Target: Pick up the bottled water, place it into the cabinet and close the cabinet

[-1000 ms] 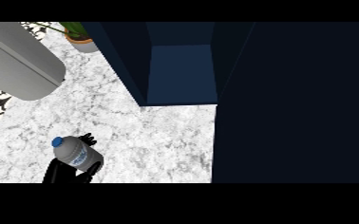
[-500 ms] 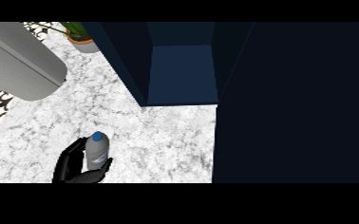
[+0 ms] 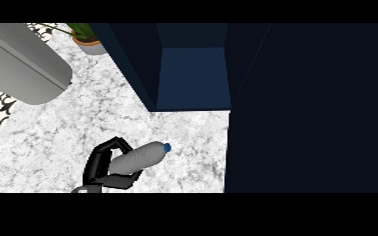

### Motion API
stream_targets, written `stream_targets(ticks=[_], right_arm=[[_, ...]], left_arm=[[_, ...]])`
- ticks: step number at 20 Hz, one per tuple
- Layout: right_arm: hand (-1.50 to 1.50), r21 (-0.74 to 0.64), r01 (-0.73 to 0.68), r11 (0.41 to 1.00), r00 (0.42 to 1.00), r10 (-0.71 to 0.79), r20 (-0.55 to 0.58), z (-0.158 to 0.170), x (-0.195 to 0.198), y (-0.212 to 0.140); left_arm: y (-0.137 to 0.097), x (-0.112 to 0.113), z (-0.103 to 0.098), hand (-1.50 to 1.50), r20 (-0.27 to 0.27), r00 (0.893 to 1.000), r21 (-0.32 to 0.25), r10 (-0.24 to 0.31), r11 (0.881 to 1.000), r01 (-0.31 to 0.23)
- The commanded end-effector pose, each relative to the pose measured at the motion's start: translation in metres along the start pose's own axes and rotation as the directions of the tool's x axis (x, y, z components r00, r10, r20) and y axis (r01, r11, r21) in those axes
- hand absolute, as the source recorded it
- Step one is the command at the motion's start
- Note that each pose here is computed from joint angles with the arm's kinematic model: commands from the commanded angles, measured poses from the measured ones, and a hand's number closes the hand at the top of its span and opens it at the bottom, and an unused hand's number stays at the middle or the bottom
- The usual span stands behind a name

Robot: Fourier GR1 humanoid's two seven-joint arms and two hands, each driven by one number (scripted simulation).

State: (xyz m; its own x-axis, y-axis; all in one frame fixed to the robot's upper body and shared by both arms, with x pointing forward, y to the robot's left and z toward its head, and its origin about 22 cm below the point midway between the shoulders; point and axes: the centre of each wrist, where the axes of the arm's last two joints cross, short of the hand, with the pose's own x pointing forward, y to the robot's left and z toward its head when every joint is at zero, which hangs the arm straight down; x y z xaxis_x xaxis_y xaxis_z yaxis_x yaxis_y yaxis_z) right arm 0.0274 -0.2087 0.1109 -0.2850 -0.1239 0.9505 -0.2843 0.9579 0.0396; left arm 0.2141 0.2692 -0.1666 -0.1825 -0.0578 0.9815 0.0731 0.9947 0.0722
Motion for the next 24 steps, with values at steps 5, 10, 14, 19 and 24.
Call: stream_targets(ticks=[5,10,14,19,24], right_arm=[[-1.5,-0.008,-0.033,0.999,0.997,0.033,0.063,-0.011,0.036,0.003],[-1.5,-0.008,-0.016,1.0,0.999,0.017,0.043,-0.005,0.032,-0.005],[-1.5,-0.005,-0.01,1.0,1.0,0.011,0.028,0.0,0.02,0.0],[-1.5,-0.019,-0.015,1.0,0.998,0.016,0.057,-0.006,0.033,-0.005],[-1.5,-0.023,-0.011,1.0,0.999,0.012,0.048,0.004,0.018,-0.007]], left_arm=[[-0.052,0.012,-0.041,1.5,0.03,0.996,-0.072,0.087,0.994,-0.085],[-0.074,0.037,-0.071,1.5,0.049,0.989,-0.103,0.142,0.985,-0.137],[-0.104,0.062,-0.091,1.5,0.036,0.989,-0.066,0.146,0.987,-0.144],[-0.133,0.089,-0.113,1.5,0.009,0.993,-0.084,0.118,0.99,-0.117],[-0.165,0.129,-0.141,1.5,-0.029,0.995,-0.045,0.099,0.994,-0.1]])
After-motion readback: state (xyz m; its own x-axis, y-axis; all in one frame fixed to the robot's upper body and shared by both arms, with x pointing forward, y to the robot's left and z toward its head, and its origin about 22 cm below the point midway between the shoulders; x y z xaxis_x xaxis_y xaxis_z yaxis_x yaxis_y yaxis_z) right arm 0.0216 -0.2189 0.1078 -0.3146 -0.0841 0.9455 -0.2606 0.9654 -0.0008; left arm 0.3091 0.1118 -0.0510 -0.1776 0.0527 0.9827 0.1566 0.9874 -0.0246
